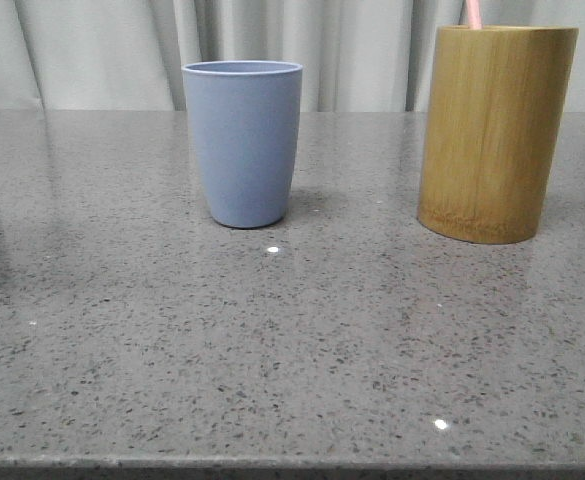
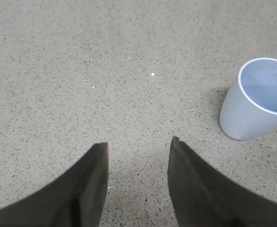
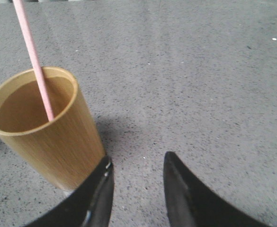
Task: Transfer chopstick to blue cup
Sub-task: 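Grasp the pink stick in the bamboo holder with the right gripper and lift, then carry the pink stick over the blue cup and lower it inside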
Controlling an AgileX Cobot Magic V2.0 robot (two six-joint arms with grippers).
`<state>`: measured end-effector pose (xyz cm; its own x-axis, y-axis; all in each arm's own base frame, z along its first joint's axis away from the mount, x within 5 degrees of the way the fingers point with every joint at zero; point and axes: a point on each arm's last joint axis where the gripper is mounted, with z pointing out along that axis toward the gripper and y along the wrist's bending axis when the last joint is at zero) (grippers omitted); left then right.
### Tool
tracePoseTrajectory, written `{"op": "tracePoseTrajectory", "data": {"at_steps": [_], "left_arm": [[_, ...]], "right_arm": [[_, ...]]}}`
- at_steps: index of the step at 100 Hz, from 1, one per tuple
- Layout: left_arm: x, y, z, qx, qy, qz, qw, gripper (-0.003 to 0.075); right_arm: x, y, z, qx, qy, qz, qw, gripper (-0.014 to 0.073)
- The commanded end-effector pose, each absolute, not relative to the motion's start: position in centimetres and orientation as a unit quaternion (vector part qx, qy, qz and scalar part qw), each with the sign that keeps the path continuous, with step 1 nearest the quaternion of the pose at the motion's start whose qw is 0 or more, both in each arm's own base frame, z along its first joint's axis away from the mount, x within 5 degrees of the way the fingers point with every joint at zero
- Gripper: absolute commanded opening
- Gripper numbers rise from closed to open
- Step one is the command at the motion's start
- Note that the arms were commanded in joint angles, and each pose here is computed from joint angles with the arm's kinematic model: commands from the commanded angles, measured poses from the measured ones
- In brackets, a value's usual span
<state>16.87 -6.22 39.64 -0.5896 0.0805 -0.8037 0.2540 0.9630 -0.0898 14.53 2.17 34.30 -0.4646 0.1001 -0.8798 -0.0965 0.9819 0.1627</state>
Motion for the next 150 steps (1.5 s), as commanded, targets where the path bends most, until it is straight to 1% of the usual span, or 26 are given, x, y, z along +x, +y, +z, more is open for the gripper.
{"op": "tracePoseTrajectory", "data": {"at_steps": [1, 24, 29, 37, 42, 74, 115, 127, 150], "left_arm": [[15.4, -5.6, 40.7, 0.086, 0.85, -0.118, 0.506, 0.0291], [12.5, -4.5, 38.2, 0.086, 0.849, -0.119, 0.508, 0.0291], [12.1, -4.4, 37.8, 0.086, 0.849, -0.119, 0.507, 0.0291], [11.7, -4.2, 37.3, 0.085, 0.849, -0.122, 0.506, 0.0291], [11.5, -4.2, 37.2, 0.084, 0.85, -0.123, 0.506, 0.0291], [11.5, -4.2, 37.2, 0.083, 0.848, -0.128, 0.508, 0.0291], [11.5, -4.2, 37.2, 0.083, 0.847, -0.129, 0.509, 0.0291], [11.5, -4.2, 37.2, 0.083, 0.847, -0.129, 0.509, 0.0291], [11.5, -4.2, 37.2, 0.083, 0.847, -0.129, 0.509, 0.0291]], "right_arm": [[15.7, 2.7, 36.7, -0.008, 0.827, 0.107, 0.552, 0.0282], [18.1, 4.5, 39.2, -0.04, 0.822, 0.129, 0.553, 0.0289], [18.9, 4.9, 39.5, -0.046, 0.824, 0.132, 0.548, 0.0314], [19.8, 5.6, 40.1, -0.055, 0.826, 0.14, 0.544, 0.0382], [20.4, 6.1, 40.3, -0.059, 0.827, 0.145, 0.54, 0.0403], [24.5, 9.1, 40.8, -0.085, 0.833, 0.167, 0.52, 0.0405], [28.9, 10.6, 40.2, -0.079, 0.829, 0.168, 0.527, 0.0405], [29.9, 10.9, 40.0, -0.079, 0.83, 0.167, 0.526, 0.0361], [30.4, 11.0, 40.1, -0.076, 0.822, 0.169, 0.539, 0.0196]]}}
